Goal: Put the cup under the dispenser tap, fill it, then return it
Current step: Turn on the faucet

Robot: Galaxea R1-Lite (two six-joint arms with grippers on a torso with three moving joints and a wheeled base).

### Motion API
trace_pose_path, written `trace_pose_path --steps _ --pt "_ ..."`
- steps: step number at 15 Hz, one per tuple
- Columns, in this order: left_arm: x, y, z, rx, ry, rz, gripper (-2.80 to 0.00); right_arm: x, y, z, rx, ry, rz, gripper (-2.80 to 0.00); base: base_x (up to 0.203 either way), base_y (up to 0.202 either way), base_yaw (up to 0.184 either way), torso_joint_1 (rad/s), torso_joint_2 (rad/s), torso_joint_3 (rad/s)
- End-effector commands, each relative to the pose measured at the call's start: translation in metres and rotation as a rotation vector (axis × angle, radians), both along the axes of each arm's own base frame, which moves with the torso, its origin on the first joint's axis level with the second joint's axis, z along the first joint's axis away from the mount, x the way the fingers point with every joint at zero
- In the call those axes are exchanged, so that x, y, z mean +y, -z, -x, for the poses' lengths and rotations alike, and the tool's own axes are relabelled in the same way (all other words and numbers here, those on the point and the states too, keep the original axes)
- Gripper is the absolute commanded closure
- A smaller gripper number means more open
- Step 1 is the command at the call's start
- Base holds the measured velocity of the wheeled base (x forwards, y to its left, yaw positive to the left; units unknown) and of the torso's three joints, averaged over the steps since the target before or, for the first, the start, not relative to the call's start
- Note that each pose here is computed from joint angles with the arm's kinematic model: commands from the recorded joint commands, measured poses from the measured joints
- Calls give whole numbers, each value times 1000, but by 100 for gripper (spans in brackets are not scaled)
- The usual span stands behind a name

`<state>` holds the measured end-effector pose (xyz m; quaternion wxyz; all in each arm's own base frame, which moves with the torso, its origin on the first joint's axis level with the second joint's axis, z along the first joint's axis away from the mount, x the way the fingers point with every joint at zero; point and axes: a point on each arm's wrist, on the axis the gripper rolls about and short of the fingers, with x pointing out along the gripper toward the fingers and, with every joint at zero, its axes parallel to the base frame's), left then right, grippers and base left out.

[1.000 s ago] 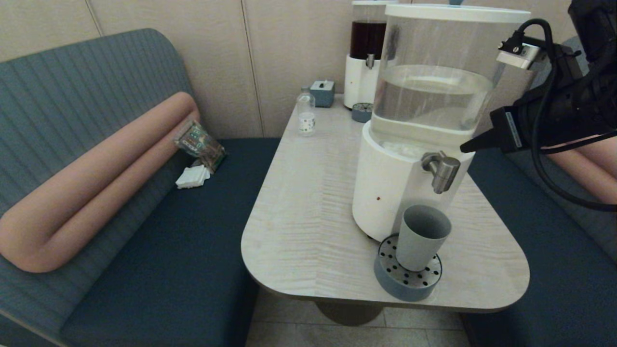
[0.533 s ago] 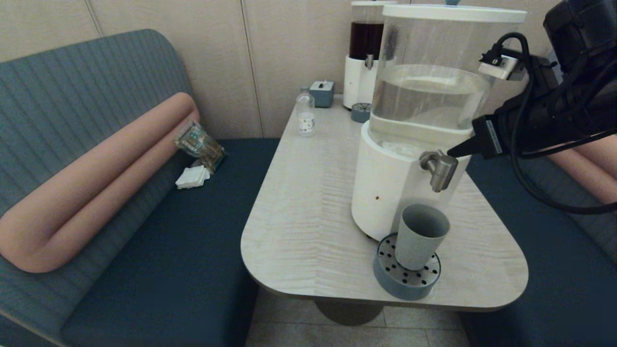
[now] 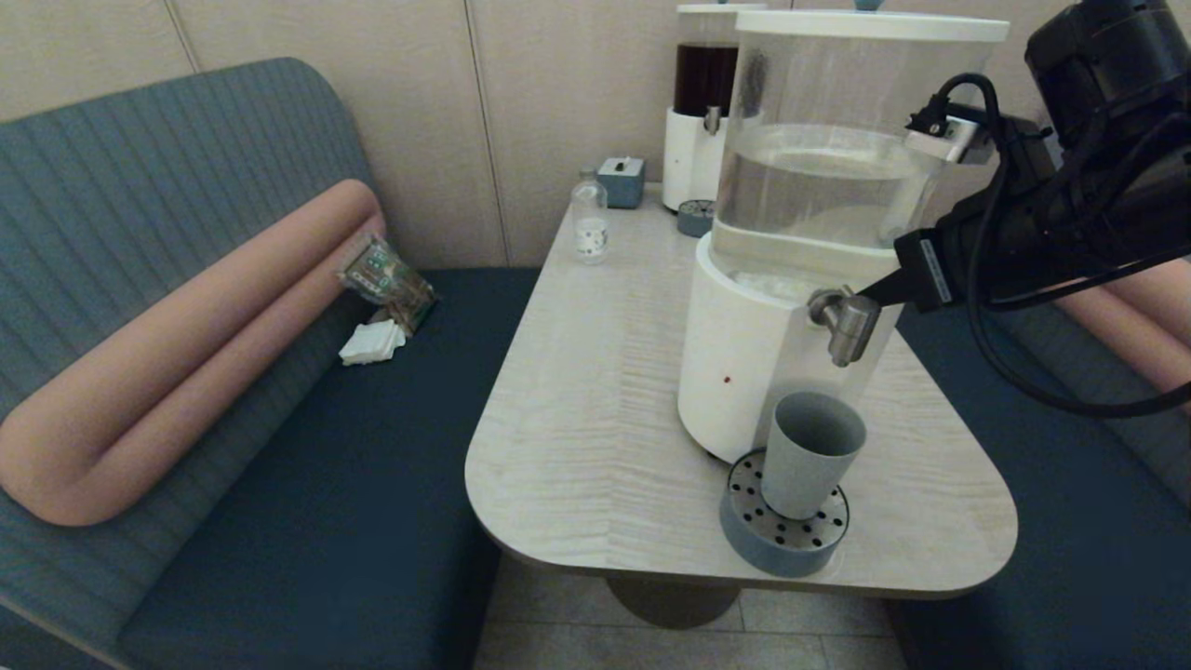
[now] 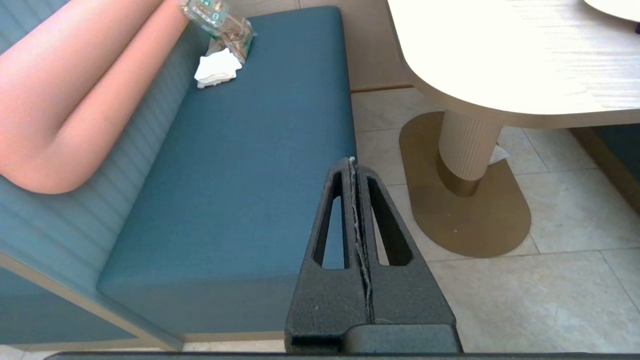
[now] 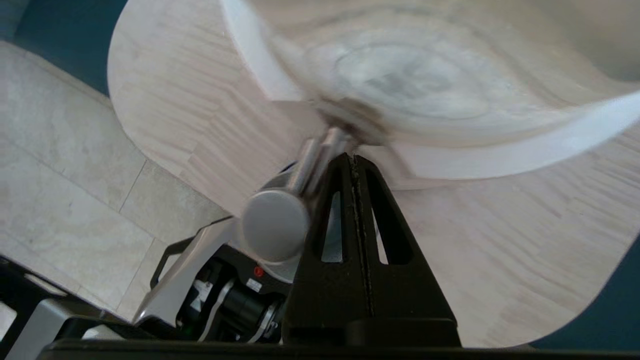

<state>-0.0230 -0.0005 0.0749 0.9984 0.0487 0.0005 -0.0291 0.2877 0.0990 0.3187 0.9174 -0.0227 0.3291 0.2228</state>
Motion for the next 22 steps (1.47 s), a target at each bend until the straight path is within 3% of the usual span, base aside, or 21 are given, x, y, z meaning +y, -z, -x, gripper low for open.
trace_pose_path --steps 1,6,12,17,22 --pt "0 0 0 -1 0 -1 0 1 -1 5 0 -6 -1 0 0 0 0 0 0 0" --pt "0 0 0 -1 0 -1 0 0 -8 13 -24 -10 0 0 0 0 0 0 0 0" --pt "0 0 0 -1 0 -1 0 6 -4 14 -61 -57 101 0 0 0 0 0 0 0" --pt "0 0 0 -1 0 -1 0 9 -4 8 -131 -74 96 0 0 0 0 0 0 0" --pt "0 0 0 -2 0 -1 0 18 2 10 -118 -120 110 0 0 0 0 0 0 0"
